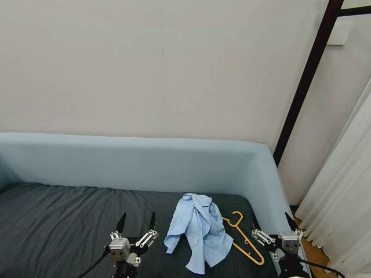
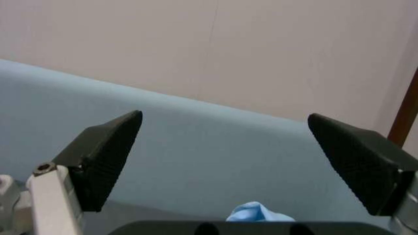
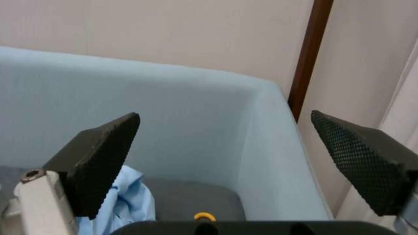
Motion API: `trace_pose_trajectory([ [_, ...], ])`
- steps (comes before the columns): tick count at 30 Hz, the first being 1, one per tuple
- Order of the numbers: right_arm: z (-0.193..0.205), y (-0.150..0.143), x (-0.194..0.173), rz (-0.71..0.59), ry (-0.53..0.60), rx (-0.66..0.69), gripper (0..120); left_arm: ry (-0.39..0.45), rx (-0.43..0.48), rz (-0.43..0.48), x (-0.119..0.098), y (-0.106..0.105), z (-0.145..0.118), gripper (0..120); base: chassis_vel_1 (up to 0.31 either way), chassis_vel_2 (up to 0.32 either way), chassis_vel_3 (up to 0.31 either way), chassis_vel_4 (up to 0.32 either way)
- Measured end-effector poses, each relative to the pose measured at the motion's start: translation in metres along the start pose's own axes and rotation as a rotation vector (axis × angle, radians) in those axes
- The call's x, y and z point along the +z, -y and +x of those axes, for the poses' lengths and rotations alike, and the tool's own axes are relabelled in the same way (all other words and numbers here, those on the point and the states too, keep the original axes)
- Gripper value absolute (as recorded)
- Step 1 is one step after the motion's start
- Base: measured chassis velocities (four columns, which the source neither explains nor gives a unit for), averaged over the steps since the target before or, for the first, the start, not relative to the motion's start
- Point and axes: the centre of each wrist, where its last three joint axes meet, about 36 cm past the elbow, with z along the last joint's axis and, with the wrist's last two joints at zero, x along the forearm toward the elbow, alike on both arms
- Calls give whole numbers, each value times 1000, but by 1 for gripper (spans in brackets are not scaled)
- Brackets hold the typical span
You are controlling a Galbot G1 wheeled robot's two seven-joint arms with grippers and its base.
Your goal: Pick up the clothes from the sofa and hang them on the clothes hanger.
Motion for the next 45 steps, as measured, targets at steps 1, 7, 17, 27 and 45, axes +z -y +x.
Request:
trace_pose_trajectory([
  [1, -1, 1, 0, -19, -5, -11, 100, -1, -4, -2, 2, -2, 1, 100, 0, 0, 0, 0],
  [7, -19, 8, -4, -162, -95, -110, 100, -2, -13, -15, 4, -5, 9, 100, 0, 0, 0, 0],
  [17, -85, 14, 46, -468, -260, -317, 100, -13, -88, -65, 11, -16, 22, 100, 0, 0, 0, 0],
  [27, -167, -11, 124, -326, -345, -389, 100, -28, -151, -123, 15, -32, 32, 100, 0, 0, 0, 0],
  [45, -175, -61, 179, -236, -316, -478, 100, -32, -214, -154, 26, -35, 41, 100, 0, 0, 0, 0],
])
